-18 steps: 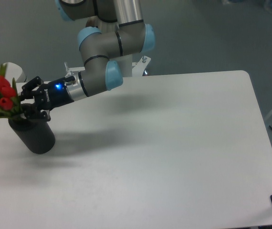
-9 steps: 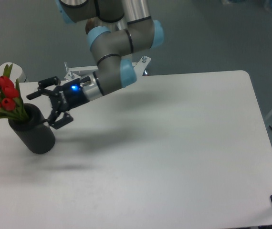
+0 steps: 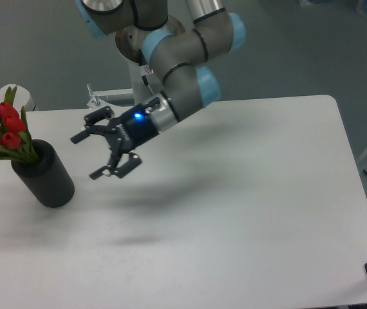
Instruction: Insert the flowers into the vase
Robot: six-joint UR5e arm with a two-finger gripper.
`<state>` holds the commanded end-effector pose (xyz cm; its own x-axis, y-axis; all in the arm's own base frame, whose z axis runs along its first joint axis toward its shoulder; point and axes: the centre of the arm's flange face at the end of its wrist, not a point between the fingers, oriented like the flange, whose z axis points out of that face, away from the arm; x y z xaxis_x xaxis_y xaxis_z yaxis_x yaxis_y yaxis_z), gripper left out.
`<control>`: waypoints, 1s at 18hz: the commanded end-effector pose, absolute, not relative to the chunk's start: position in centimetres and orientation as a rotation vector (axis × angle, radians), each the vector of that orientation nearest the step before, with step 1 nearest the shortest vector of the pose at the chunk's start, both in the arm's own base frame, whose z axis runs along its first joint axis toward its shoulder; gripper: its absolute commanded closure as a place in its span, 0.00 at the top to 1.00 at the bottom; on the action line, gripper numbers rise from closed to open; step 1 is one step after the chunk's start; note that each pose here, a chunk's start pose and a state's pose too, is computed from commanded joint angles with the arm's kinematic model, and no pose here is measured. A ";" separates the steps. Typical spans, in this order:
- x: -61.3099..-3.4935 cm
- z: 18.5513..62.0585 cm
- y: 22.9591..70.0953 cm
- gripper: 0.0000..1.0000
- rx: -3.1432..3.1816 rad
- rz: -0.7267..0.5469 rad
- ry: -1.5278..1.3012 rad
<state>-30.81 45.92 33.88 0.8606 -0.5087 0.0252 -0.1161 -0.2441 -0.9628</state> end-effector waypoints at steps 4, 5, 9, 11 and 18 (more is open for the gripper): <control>-38.8 31.1 45.0 1.00 -2.024 -0.293 0.442; -40.7 30.8 44.8 1.00 -2.097 -0.255 0.444; -44.2 30.3 44.2 1.00 -2.328 -0.134 0.488; -44.9 29.5 44.0 1.00 -2.429 -0.101 0.509; -48.2 29.4 45.6 1.00 -2.685 0.046 0.618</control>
<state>-48.18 45.63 29.39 0.9026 -0.4146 -0.1155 -0.4271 -0.8297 -0.3595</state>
